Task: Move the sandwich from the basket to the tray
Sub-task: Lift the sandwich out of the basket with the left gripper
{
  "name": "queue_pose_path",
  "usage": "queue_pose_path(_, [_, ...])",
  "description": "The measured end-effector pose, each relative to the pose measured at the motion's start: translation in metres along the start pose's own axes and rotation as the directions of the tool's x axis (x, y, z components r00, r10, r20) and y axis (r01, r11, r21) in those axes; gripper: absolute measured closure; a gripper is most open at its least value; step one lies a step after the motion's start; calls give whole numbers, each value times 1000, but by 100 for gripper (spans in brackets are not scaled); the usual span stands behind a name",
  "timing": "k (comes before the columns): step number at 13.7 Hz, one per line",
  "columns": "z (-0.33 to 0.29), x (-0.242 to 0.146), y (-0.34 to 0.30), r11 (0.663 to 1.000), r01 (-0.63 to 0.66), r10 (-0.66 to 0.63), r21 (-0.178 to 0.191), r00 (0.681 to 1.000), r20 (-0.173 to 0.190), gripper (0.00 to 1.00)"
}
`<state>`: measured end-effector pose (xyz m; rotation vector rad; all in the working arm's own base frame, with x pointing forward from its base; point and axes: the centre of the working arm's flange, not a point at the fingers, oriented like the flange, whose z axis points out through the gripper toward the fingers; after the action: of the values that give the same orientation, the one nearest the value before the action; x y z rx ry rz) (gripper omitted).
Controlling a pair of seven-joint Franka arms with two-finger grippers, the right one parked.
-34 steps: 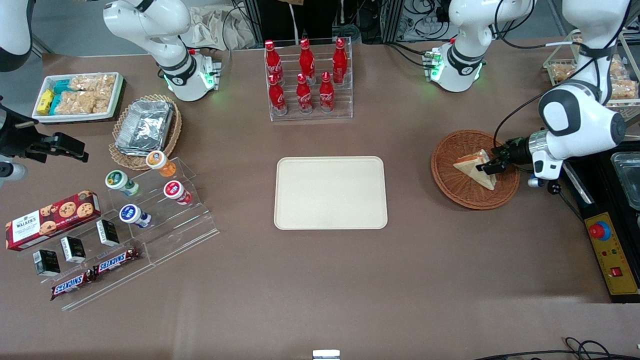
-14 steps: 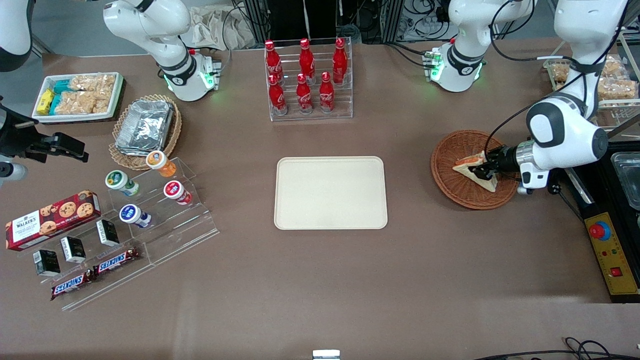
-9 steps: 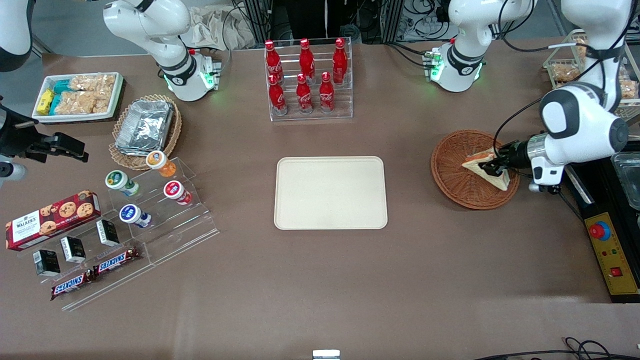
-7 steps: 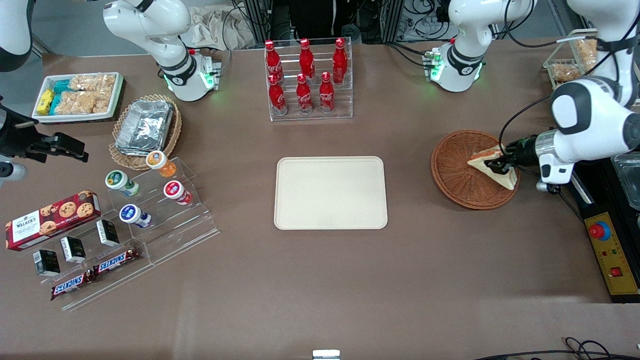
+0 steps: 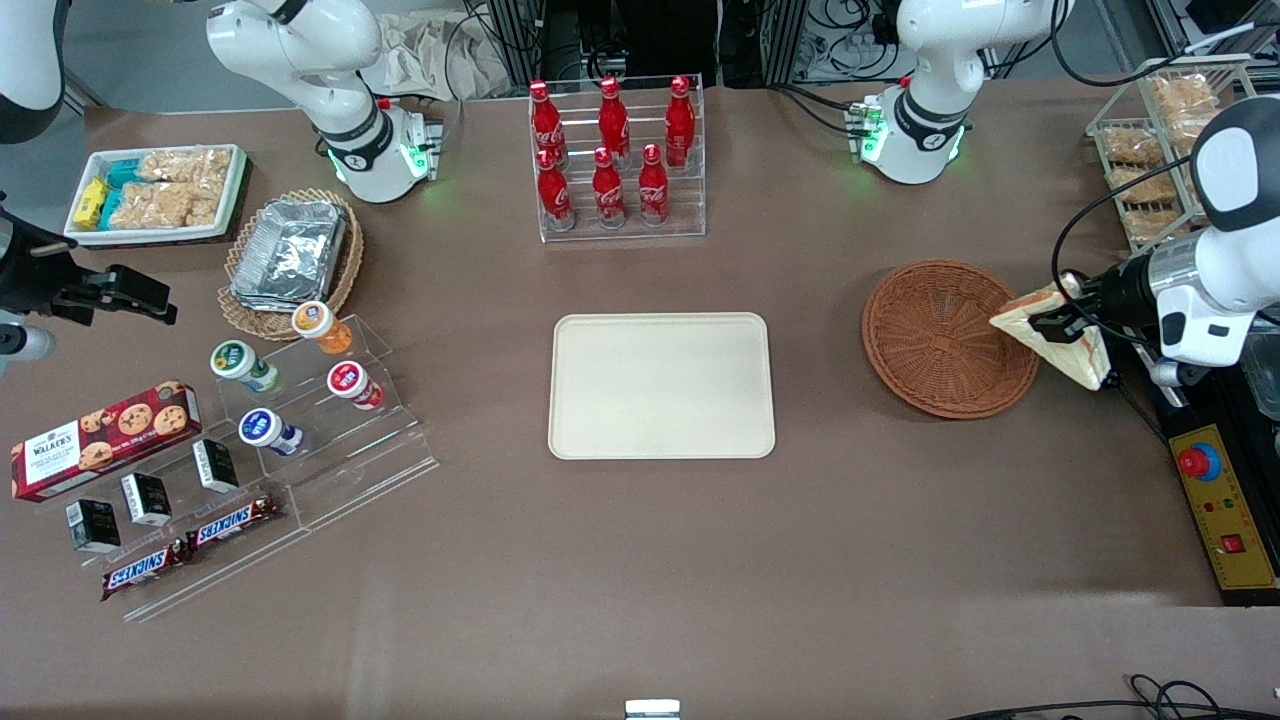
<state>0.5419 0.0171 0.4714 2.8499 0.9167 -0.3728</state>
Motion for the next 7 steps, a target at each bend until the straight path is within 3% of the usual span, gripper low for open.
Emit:
queue_pose_path(4, [-19,-34,67,991,-135,135,-4,990,-44,63])
queue_pose_path(7, [-11,-66,124,976,-219,218,0,975,-34,63])
